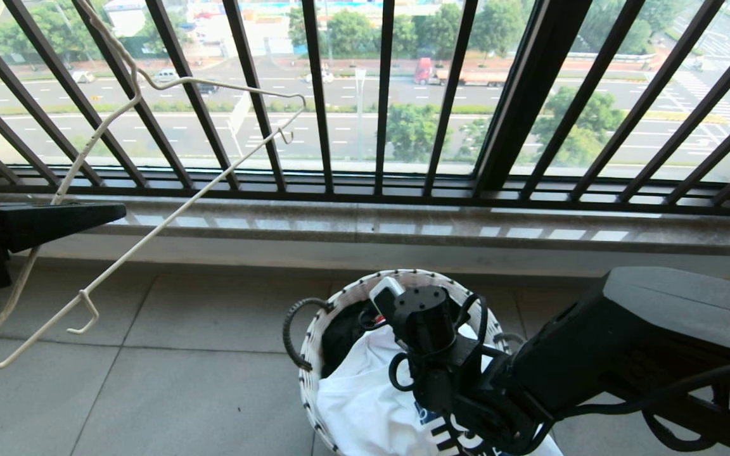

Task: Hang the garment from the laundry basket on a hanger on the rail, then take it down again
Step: Pick up clothes from the basket

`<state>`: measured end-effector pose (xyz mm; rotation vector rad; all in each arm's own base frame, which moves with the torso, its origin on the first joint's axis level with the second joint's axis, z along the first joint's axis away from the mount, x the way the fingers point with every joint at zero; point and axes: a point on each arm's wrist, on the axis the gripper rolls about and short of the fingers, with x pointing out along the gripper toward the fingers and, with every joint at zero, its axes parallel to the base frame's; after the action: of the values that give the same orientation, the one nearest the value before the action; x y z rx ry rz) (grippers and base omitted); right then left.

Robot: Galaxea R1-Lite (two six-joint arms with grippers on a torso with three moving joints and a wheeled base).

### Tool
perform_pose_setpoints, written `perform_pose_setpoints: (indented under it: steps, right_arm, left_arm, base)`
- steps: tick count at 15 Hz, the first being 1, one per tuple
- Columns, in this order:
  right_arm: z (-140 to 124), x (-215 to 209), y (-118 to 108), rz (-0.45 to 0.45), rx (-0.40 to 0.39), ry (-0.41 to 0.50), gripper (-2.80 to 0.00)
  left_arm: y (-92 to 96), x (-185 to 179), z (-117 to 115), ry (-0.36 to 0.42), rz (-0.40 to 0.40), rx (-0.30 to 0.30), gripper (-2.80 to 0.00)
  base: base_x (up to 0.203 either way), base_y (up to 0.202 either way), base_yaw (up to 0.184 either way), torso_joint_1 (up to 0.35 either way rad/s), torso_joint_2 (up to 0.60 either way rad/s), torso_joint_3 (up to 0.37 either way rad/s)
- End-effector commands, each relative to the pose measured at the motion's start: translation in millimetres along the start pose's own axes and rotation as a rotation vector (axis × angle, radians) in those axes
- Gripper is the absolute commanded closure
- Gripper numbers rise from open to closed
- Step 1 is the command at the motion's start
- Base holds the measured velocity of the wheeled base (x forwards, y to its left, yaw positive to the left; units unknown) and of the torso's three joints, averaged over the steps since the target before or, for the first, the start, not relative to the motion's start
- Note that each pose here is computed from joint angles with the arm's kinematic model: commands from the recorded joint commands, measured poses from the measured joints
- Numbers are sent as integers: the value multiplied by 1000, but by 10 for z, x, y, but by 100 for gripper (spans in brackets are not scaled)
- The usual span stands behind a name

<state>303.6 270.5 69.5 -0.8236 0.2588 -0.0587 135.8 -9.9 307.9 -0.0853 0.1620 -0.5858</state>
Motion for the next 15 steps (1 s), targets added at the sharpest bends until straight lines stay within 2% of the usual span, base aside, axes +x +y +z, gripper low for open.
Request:
perform_pose_setpoints:
  steps: [1,4,9,13,15]
  right_arm:
    - [-3,-5,-3,-5,0,0,0]
    - [26,-54,-60,-5,22,-18,0]
    - [234,-182,-242,-54,189,-148,0]
    - [299,-330,-498,-85,286,-220,0]
    - [360,-389,-590,-74,389,-305,0]
  left_arm:
    - [8,10,-3,3,-1,-3,0]
    - [47,-9,17,-4,28,-2,0]
    - [74,30,-1,10,18,-14,0]
    - [116,102,-39,36,8,-29,0]
    - [124,123,-69,47,-15,-32,0]
  base:
    - [0,0,0,0,0,0]
    - [0,0,0,0,0,0]
    - [0,0,0,0,0,0]
    - [0,0,0,0,0,0]
    - [0,0,0,0,0,0]
